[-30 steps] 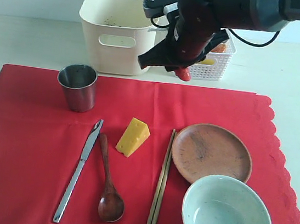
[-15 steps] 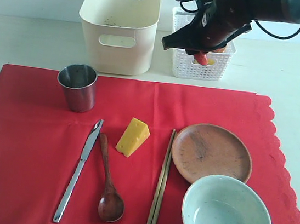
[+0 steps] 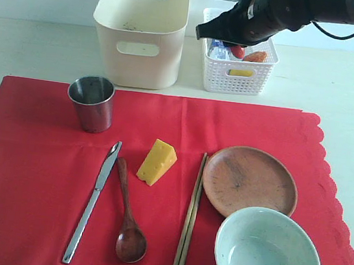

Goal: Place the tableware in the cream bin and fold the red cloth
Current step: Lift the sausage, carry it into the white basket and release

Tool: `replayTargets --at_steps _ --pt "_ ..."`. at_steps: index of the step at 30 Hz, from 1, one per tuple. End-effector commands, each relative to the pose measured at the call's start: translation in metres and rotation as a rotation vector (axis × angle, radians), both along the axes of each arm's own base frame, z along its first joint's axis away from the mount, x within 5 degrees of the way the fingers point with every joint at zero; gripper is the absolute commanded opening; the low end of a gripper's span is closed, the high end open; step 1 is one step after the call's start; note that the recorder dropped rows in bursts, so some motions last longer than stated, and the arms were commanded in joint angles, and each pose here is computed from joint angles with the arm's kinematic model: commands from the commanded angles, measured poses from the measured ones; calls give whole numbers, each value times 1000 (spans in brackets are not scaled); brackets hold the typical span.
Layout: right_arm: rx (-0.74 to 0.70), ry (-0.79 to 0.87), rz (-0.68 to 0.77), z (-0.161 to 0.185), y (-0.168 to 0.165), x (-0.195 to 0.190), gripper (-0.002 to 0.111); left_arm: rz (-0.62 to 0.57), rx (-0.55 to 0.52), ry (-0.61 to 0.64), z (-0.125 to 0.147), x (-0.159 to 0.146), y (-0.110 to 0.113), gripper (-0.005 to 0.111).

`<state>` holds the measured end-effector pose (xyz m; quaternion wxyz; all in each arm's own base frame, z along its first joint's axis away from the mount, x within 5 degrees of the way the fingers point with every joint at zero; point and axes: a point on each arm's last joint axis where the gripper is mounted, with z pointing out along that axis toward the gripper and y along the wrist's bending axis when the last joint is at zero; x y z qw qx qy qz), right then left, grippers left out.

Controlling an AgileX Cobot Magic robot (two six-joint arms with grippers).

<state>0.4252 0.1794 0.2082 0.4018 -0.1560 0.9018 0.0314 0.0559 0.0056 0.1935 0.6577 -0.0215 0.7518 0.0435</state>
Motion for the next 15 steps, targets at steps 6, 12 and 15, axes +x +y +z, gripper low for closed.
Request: replayTargets --at_steps 6,12,15 --pt "197 -137 -67 9 -22 22 0 1 -7 -9 1 0 0 0" --pt "276 -161 -83 -17 -30 37 0 1 -7 -9 1 0 0 0" --pt "318 -195 -68 -32 -32 45 0 1 -7 -9 1 0 0 0"
